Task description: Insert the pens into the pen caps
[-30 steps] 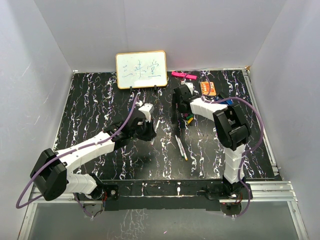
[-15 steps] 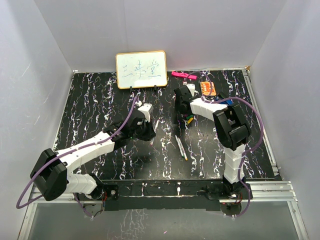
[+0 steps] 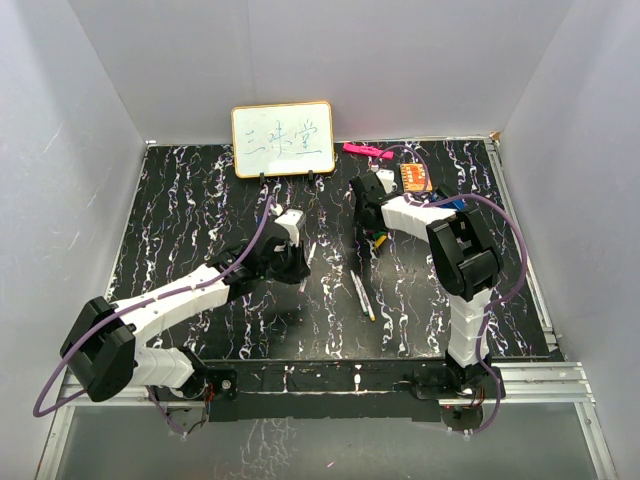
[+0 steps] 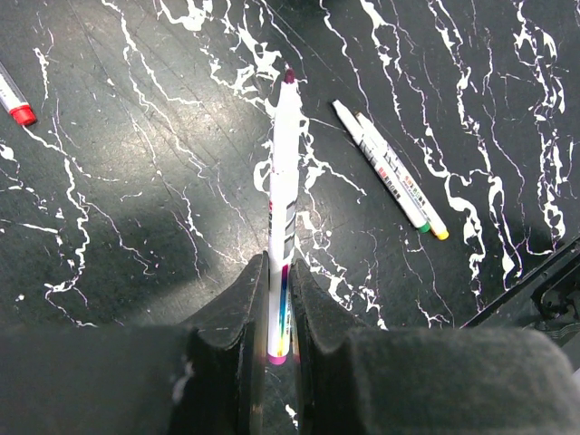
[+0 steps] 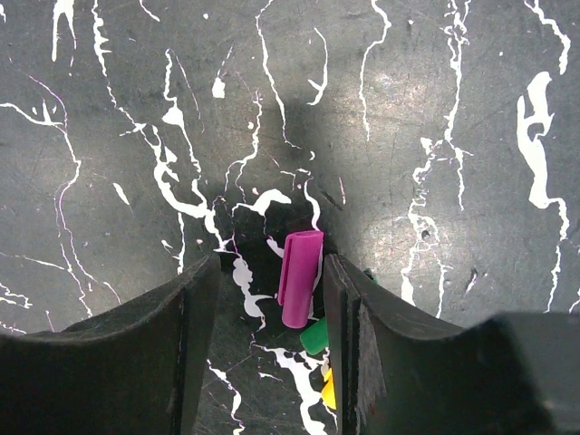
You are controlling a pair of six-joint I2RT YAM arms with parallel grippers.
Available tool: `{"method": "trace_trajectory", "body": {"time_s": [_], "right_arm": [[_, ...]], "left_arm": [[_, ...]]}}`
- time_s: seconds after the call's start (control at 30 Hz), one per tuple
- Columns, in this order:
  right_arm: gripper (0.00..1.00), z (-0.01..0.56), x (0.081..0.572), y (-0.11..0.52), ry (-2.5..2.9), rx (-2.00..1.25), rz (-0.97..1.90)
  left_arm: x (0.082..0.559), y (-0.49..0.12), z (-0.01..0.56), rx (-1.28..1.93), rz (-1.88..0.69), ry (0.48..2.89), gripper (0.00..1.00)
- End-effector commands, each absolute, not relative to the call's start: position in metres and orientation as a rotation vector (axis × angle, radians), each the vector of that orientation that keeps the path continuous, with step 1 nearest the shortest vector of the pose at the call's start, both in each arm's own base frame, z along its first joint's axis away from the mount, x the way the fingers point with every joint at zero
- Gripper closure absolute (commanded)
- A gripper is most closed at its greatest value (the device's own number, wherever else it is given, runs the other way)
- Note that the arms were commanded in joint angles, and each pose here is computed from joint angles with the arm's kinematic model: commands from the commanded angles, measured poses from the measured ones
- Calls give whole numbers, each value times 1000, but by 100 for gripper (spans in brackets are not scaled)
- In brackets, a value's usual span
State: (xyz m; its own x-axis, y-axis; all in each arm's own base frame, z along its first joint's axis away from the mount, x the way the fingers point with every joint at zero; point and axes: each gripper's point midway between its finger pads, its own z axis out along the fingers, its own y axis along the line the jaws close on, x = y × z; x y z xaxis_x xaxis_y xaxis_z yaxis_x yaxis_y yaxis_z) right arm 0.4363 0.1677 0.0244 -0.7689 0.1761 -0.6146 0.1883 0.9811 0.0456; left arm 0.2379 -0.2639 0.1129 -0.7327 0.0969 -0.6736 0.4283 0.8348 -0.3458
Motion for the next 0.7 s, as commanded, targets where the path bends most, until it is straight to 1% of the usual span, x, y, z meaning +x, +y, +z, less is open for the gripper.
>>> {"method": "trace_trajectory", "body": {"time_s": [0.0,0.03,0.2,0.27,0.33,0.4,0.47,0.53,0.6,0.67], "right_arm": [[54,16,428,166,2498,289,-21],[57,15,427,165,2500,288,-28],[59,6,427,159,2520,300,-45],[63,4,427,159,2530,301,-39],[66,1,424,159,2544,301,-32],[74,-4,419,160,2564,300,-19],[87,-13,413,161,2593,297,-15],[96,-23,406,161,2628,293,-16],[100,-32,399,160,2666,291,-28],[100,-38,392,159,2694,296,-40]], "left_arm": [[240,-261,120,357,-652,2317,100],[240,-261,120,357,-652,2316,100],[241,-261,119,360,-650,2318,100],[241,-260,119,358,-648,2318,100],[241,-260,119,356,-650,2318,100],[241,-261,120,355,-651,2315,100],[242,-260,119,353,-649,2316,100],[242,-260,119,354,-650,2317,100],[242,-260,119,354,-648,2317,100],[242,-258,120,351,-640,2315,100]]}}
